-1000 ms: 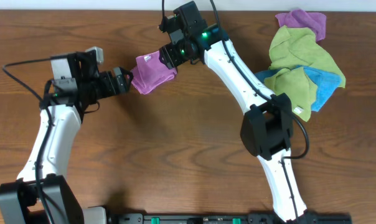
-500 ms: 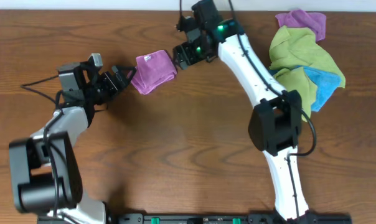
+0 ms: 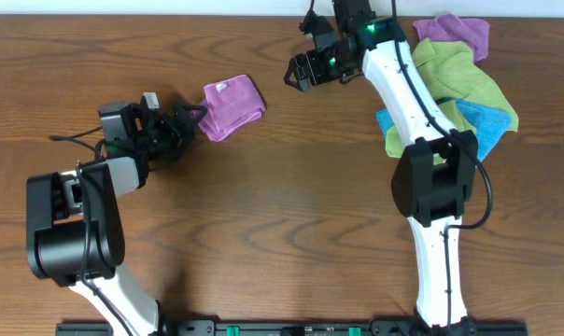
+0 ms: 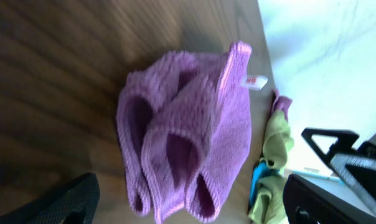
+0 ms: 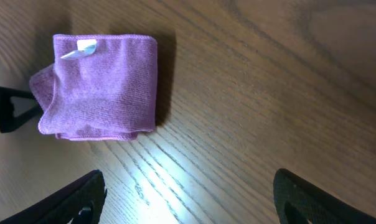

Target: Fold the cloth

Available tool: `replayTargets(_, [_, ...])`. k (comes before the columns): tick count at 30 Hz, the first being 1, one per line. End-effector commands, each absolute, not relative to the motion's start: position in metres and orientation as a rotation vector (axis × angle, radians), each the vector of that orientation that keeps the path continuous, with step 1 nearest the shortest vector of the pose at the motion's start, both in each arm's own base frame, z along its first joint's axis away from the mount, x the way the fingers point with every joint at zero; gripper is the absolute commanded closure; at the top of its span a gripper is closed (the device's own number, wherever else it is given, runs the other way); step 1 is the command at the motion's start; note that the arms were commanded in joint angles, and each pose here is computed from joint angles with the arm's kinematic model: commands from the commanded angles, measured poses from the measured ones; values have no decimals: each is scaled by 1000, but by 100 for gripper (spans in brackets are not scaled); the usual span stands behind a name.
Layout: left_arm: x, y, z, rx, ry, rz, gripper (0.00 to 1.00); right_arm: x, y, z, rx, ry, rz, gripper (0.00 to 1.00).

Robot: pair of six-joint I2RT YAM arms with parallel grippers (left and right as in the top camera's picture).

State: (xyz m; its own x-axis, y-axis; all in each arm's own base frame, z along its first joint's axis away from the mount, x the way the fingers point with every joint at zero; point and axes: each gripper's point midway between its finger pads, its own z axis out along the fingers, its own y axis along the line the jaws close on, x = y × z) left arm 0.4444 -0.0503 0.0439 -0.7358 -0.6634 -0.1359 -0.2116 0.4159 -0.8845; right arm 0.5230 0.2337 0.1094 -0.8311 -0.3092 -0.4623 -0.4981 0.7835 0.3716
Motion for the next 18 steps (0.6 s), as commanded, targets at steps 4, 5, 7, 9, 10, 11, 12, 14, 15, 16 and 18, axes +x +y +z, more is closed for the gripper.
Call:
replayTargets(4, [444, -56, 21, -860, 2227, -1298, 5, 524, 240, 129, -660, 2533, 708, 14])
replayTargets(5, [443, -58, 19, -866, 2232, -1298, 5, 524, 240, 129, -660, 2532, 708, 13])
replayTargets(7, [443, -65, 15, -868, 2246, -1296, 5, 525, 240, 130, -660, 2526, 708, 13])
replayTargets(9, [443, -69, 13, -877, 2254, -1293, 4, 526, 240, 130, -660, 2521, 707, 13])
replayTargets(10, [443, -72, 12, -887, 2258, -1292, 5, 527, 241, 130, -661, 2518, 707, 13])
replayTargets(11, [443, -75, 11, -890, 2263, -1294, 5, 527, 241, 131, -661, 2515, 706, 13])
replayTargets(12, [443, -78, 9, -902, 2269, -1279, 5, 527, 241, 131, -661, 2514, 706, 13])
replayTargets(14, [444, -79, 6, -922, 2270, -1248, 5, 527, 241, 131, -661, 2513, 706, 13])
replayTargets(15, [445, -78, 5, -927, 2270, -1232, 5, 527, 241, 131, -661, 2514, 706, 13])
replayTargets(16, [445, -78, 4, -931, 2269, -1220, 5, 527, 241, 131, -661, 2514, 706, 13])
replayTargets(18, [446, -78, 3, -943, 2268, -1204, 5, 527, 241, 131, -661, 2514, 706, 13])
